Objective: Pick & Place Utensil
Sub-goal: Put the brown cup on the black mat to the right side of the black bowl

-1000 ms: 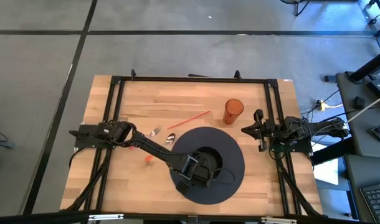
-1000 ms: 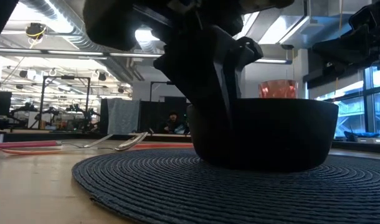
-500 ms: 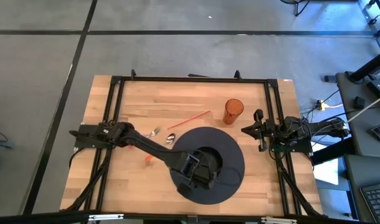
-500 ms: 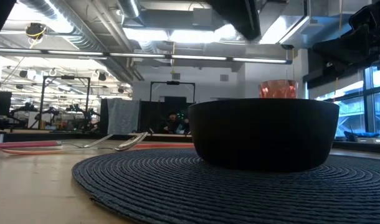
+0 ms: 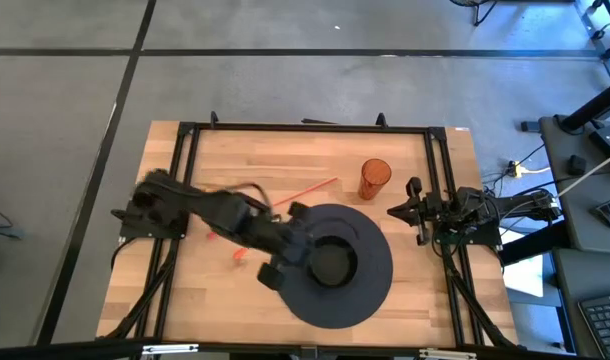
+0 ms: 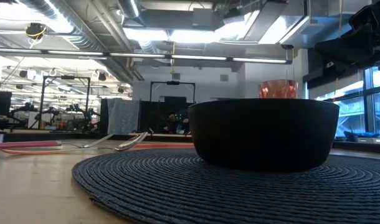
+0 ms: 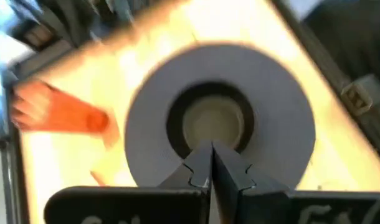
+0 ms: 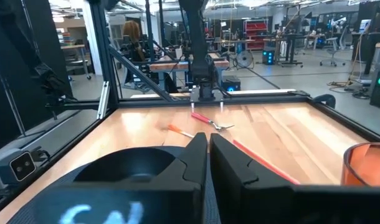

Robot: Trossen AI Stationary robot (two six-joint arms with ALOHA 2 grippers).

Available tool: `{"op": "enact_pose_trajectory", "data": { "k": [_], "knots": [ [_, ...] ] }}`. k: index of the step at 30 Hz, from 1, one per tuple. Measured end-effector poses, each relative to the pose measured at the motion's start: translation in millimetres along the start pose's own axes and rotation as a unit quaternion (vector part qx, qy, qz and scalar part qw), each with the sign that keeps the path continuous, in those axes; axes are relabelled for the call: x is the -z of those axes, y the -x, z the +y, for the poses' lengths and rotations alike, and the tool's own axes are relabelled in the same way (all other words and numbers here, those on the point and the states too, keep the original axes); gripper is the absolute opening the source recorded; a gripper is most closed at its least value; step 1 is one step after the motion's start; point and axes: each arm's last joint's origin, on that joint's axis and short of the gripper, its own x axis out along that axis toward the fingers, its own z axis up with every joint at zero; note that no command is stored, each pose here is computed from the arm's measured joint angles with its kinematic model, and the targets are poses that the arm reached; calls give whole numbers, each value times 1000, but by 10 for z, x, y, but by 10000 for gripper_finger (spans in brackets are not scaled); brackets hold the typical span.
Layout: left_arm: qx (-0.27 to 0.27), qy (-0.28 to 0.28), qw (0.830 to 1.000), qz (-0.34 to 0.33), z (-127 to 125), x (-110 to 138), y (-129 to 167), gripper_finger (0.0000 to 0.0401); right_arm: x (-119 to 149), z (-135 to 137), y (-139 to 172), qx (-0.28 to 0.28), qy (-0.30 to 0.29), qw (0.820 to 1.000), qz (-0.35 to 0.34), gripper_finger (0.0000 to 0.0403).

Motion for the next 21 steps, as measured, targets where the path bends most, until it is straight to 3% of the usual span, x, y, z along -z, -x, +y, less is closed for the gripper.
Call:
{"op": "enact_pose_trajectory", "data": {
  "k": [4,10,16,21],
  "knots": [
    [-16,13,997,-77,107,249,236,2,2,5,0,-9,-1,1000,1,22],
    [-61,59,983,-162,154,1077,230,3,8,14,0,-25,-1,1000,5,22],
    [-140,120,943,-278,49,1938,309,1,9,17,1,-30,-11,999,6,22],
    [-156,157,908,-356,-41,2454,460,2,9,17,1,-29,-11,999,6,22]
  ]
}}
